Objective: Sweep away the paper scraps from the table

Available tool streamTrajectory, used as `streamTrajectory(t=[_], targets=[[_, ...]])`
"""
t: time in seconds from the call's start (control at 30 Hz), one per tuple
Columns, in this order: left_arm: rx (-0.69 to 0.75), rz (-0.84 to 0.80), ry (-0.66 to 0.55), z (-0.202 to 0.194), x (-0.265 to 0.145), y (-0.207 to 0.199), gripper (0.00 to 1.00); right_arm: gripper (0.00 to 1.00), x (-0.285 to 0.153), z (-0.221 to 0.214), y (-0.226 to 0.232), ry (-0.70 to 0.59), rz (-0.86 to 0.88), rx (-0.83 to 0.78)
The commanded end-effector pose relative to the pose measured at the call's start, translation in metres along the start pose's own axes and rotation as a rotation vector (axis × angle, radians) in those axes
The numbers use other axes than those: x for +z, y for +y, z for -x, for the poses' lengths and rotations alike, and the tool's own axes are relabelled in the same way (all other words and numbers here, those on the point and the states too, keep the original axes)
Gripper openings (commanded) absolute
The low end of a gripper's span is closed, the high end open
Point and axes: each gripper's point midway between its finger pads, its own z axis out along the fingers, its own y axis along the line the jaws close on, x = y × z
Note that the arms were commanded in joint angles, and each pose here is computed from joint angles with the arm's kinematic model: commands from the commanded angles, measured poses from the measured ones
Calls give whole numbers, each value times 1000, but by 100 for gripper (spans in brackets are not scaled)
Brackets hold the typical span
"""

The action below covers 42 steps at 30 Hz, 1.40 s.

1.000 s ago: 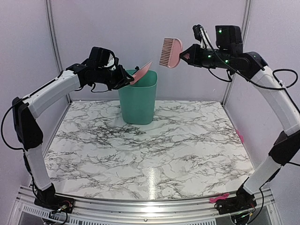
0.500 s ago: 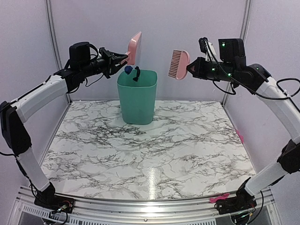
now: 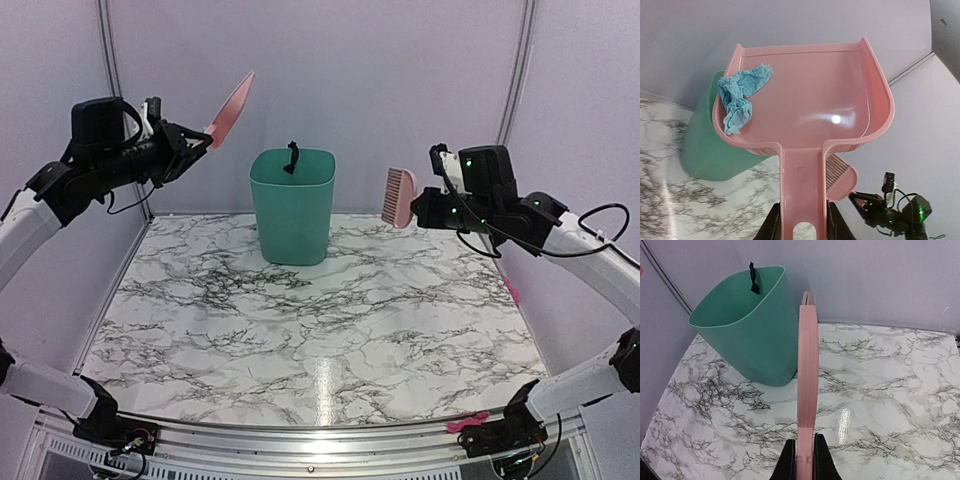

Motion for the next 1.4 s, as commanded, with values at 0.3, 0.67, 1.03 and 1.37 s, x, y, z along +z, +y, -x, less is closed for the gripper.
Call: streamTrajectory(t=[0.3,0.67,1.03,1.37], targets=[[280,665,81,-79,-72,179,0,0,28,-53,-40,-58,-112,224],[348,881,175,-142,-70,262,0,0,44,-148,-67,8,-114,452],[358,898,290,-196,-63,298,0,0,35,-198,-82,112,-147,433],[369,972,364,-226,-67,325,0,25,25,-227,-89,191,-162,439]])
